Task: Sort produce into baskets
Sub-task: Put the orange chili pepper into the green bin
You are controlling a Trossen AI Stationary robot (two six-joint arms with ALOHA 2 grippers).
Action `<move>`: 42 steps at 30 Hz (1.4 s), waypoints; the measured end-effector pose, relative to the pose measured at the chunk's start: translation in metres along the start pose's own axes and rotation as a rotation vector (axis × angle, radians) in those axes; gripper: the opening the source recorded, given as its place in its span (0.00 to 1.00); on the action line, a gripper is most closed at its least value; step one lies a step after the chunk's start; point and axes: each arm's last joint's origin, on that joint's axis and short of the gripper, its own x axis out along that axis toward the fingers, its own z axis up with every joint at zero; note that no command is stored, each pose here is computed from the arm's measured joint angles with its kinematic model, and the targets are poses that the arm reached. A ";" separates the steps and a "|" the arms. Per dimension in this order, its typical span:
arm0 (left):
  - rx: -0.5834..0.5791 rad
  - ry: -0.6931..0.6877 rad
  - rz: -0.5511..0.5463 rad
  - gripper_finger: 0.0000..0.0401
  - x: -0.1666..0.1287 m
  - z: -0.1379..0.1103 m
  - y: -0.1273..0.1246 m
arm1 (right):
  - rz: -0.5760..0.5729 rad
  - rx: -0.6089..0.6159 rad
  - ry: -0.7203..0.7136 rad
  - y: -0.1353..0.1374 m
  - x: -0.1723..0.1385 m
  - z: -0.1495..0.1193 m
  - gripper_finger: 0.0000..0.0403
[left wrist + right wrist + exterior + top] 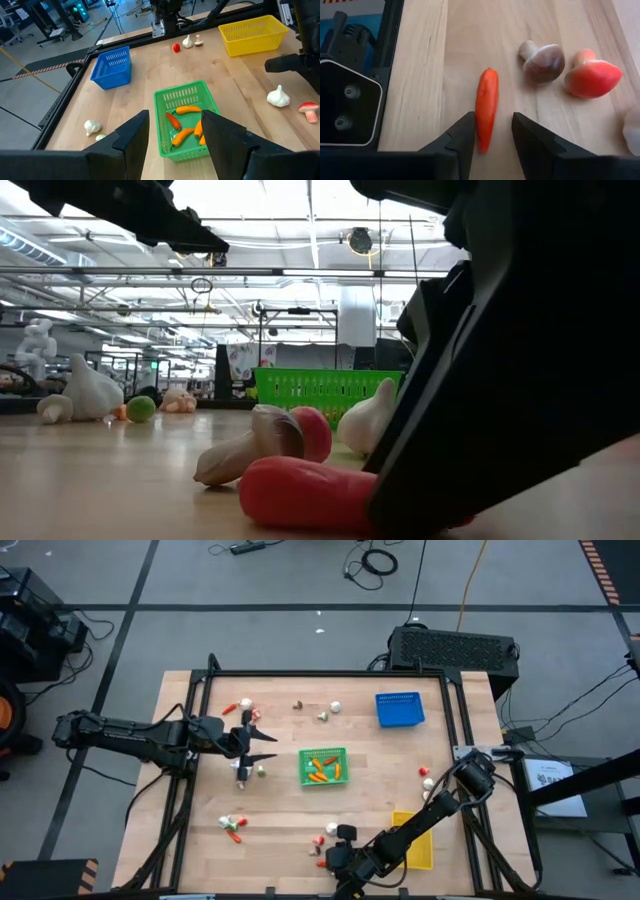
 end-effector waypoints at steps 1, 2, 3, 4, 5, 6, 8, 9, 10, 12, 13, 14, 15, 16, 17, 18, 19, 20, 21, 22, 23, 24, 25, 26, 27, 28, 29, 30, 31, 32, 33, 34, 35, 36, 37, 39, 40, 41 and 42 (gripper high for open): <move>0.000 0.000 0.000 0.47 0.000 0.000 0.000 | -0.003 -0.007 0.004 0.000 0.000 0.000 0.28; 0.000 0.002 0.000 0.47 0.000 0.000 0.000 | -0.005 -0.012 0.006 -0.001 0.000 -0.001 0.26; -0.001 0.002 -0.001 0.47 0.000 0.000 0.000 | -0.008 -0.014 0.010 -0.001 0.000 -0.001 0.24; -0.001 0.002 -0.001 0.47 0.000 0.000 0.000 | -0.010 -0.015 0.012 -0.001 0.000 -0.001 0.21; -0.001 0.003 -0.001 0.47 0.000 0.000 0.000 | -0.011 -0.018 0.014 -0.001 0.000 -0.001 0.18; -0.005 0.004 -0.001 0.47 0.000 0.000 0.000 | -0.012 -0.022 0.015 -0.001 0.000 -0.001 0.15; -0.018 0.008 -0.002 0.47 0.000 -0.001 0.000 | -0.007 -0.036 0.017 -0.001 -0.002 0.000 0.09; -0.021 0.008 -0.002 0.47 0.000 -0.001 0.000 | 0.001 -0.045 0.020 -0.001 -0.003 0.000 0.06; -0.023 0.008 -0.003 0.47 0.000 -0.001 0.000 | 0.010 -0.051 0.025 -0.001 -0.005 0.002 0.03; -0.024 0.008 -0.002 0.47 0.000 -0.001 0.000 | 0.030 -0.061 0.036 -0.002 -0.010 0.005 0.02; -0.024 0.008 -0.002 0.47 0.000 -0.001 0.000 | 0.037 -0.062 0.043 -0.003 -0.013 0.006 0.02; -0.024 0.008 -0.002 0.47 0.000 -0.001 0.000 | 0.047 -0.062 0.048 -0.003 -0.017 0.008 0.03; -0.024 0.008 -0.002 0.47 0.000 -0.001 0.000 | 0.058 -0.057 0.044 -0.004 -0.021 0.012 0.03; -0.024 0.008 -0.002 0.47 0.000 -0.001 0.000 | 0.075 -0.054 0.041 -0.003 -0.028 0.016 0.03; -0.024 0.008 -0.002 0.47 0.000 -0.001 0.000 | 0.085 -0.051 0.039 -0.004 -0.035 0.020 0.03; -0.024 0.008 -0.002 0.47 0.000 -0.001 0.000 | 0.091 -0.047 0.031 -0.005 -0.043 0.025 0.03; -0.023 0.008 -0.002 0.47 0.000 -0.001 0.000 | 0.090 -0.042 0.019 -0.006 -0.051 0.030 0.02; -0.023 0.008 -0.002 0.47 0.000 -0.001 0.000 | 0.089 -0.039 0.009 -0.008 -0.059 0.036 0.02; -0.023 0.008 -0.002 0.47 0.000 -0.001 0.000 | 0.083 -0.040 -0.002 -0.011 -0.066 0.040 0.01; -0.023 0.008 -0.002 0.47 0.000 -0.001 0.000 | 0.067 -0.045 -0.016 -0.014 -0.073 0.045 0.01; -0.023 0.008 -0.002 0.47 0.000 -0.001 0.000 | 0.040 -0.046 -0.037 -0.018 -0.080 0.049 0.01; -0.023 0.009 -0.002 0.47 0.000 -0.001 0.000 | 0.008 -0.039 -0.062 -0.023 -0.086 0.055 0.01; -0.023 0.008 -0.002 0.47 0.000 -0.001 0.000 | -0.032 -0.029 -0.091 -0.029 -0.092 0.060 0.01; -0.023 0.009 -0.003 0.47 0.000 -0.001 0.000 | -0.078 -0.019 -0.111 -0.036 -0.098 0.065 0.01; -0.023 0.010 -0.003 0.47 0.000 -0.001 0.000 | -0.122 -0.010 -0.127 -0.043 -0.102 0.070 0.01; -0.023 0.012 -0.003 0.47 0.001 -0.001 0.000 | -0.161 -0.007 -0.133 -0.051 -0.104 0.074 0.01; -0.022 0.015 -0.004 0.47 0.001 -0.001 0.000 | -0.189 -0.002 -0.130 -0.059 -0.105 0.078 0.01; -0.020 0.017 -0.005 0.47 0.001 -0.002 0.000 | -0.210 0.005 -0.121 -0.068 -0.105 0.082 0.01; -0.017 0.017 -0.004 0.47 0.001 -0.002 -0.001 | -0.229 0.011 -0.109 -0.077 -0.104 0.085 0.01; -0.016 0.018 -0.005 0.47 0.002 -0.002 -0.001 | -0.247 0.020 -0.101 -0.087 -0.103 0.090 0.01; -0.013 0.020 -0.005 0.47 0.002 -0.002 -0.001 | -0.268 0.033 -0.096 -0.097 -0.101 0.094 0.01; -0.002 0.027 -0.006 0.47 0.003 -0.003 -0.001 | -0.292 0.037 -0.087 -0.107 -0.100 0.097 0.01; 0.003 0.030 -0.006 0.47 0.003 -0.003 -0.001 | -0.311 0.031 -0.077 -0.118 -0.098 0.101 0.01; 0.005 0.030 -0.006 0.47 0.003 -0.003 -0.001 | -0.313 0.021 -0.065 -0.128 -0.097 0.105 0.01; 0.004 0.033 -0.007 0.47 0.004 -0.003 -0.001 | -0.303 0.011 -0.053 -0.137 -0.095 0.109 0.01; 0.005 0.050 -0.011 0.47 0.005 -0.005 -0.001 | -0.289 0.003 -0.038 -0.156 -0.093 0.116 0.01; 0.005 0.053 -0.012 0.47 0.006 -0.005 -0.001 | -0.287 0.006 -0.033 -0.164 -0.093 0.119 0.01; 0.005 0.055 -0.012 0.47 0.008 -0.006 -0.002 | -0.287 0.017 -0.026 -0.172 -0.092 0.121 0.01; 0.005 0.065 -0.015 0.47 0.009 -0.007 -0.002 | -0.280 0.025 -0.018 -0.179 -0.092 0.123 0.01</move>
